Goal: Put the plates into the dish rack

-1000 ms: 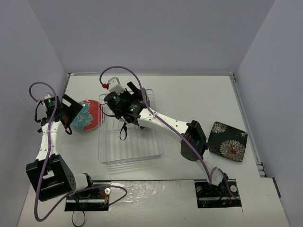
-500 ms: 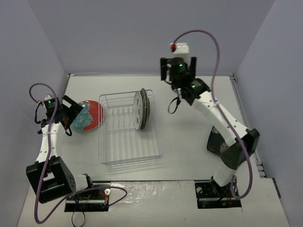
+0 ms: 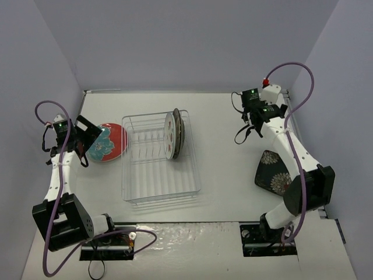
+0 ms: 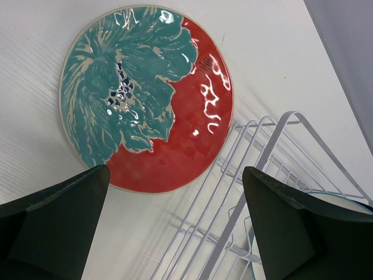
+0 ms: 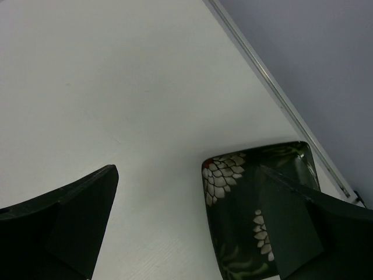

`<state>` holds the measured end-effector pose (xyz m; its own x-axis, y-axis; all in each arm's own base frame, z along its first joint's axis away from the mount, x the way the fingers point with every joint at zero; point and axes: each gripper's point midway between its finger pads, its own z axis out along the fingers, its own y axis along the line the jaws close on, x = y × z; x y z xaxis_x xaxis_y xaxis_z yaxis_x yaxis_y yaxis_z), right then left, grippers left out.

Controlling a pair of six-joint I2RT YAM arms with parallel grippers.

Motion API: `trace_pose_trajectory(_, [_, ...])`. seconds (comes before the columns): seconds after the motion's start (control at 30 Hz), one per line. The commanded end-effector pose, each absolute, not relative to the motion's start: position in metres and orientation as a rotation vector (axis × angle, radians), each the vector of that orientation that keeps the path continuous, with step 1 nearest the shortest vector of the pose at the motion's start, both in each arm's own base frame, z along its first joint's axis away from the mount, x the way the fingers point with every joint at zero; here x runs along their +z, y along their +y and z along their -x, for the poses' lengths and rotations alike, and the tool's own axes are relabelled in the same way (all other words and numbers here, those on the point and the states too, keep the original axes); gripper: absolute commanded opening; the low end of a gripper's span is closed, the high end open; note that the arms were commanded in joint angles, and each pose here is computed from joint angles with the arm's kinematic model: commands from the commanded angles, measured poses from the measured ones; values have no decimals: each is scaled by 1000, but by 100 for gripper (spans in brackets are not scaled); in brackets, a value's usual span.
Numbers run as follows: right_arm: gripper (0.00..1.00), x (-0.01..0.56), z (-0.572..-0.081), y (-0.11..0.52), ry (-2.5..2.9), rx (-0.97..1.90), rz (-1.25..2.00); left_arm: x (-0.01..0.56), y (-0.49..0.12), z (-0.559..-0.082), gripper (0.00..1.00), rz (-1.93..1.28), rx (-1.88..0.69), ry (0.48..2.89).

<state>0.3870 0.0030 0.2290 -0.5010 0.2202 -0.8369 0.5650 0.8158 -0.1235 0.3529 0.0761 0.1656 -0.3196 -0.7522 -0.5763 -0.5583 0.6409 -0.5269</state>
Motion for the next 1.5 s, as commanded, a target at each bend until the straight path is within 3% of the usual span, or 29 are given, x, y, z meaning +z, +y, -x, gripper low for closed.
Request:
trace_pose_trajectory(0.0, [100,185,-360,-25,2156,-785,-677,191,81,-365,97,963,-298,1945])
trace_pose_trajectory(0.47, [91,56,-324,-33,2492,-948,-611,187,82,-367,97,967,-298,1948])
trace_pose_trajectory(0.77, [65,21,-306,-51,2570,-1005,-652,184,84,-369,97,978,-296,1945])
trace_pose_trajectory(0.9, [63,15,-303,-55,2567,-1058,-646,183,85,-368,97,985,-288,1949])
trace_pose_trajectory(1.0, [50,12,-303,-55,2559,-1073,-653,184,85,-368,97,986,-289,1943])
trace_pose_trajectory(1.27, [25,6,-301,-55,2556,-1114,-627,184,86,-366,97,992,-277,1942])
trace_pose_trajectory(1.37, [5,10,-304,-52,2534,-1136,-600,185,86,-365,97,992,-277,1942])
trace_pose_trajectory(1.47, [0,21,-310,-51,2487,-1169,-575,186,86,-364,97,991,-272,1938])
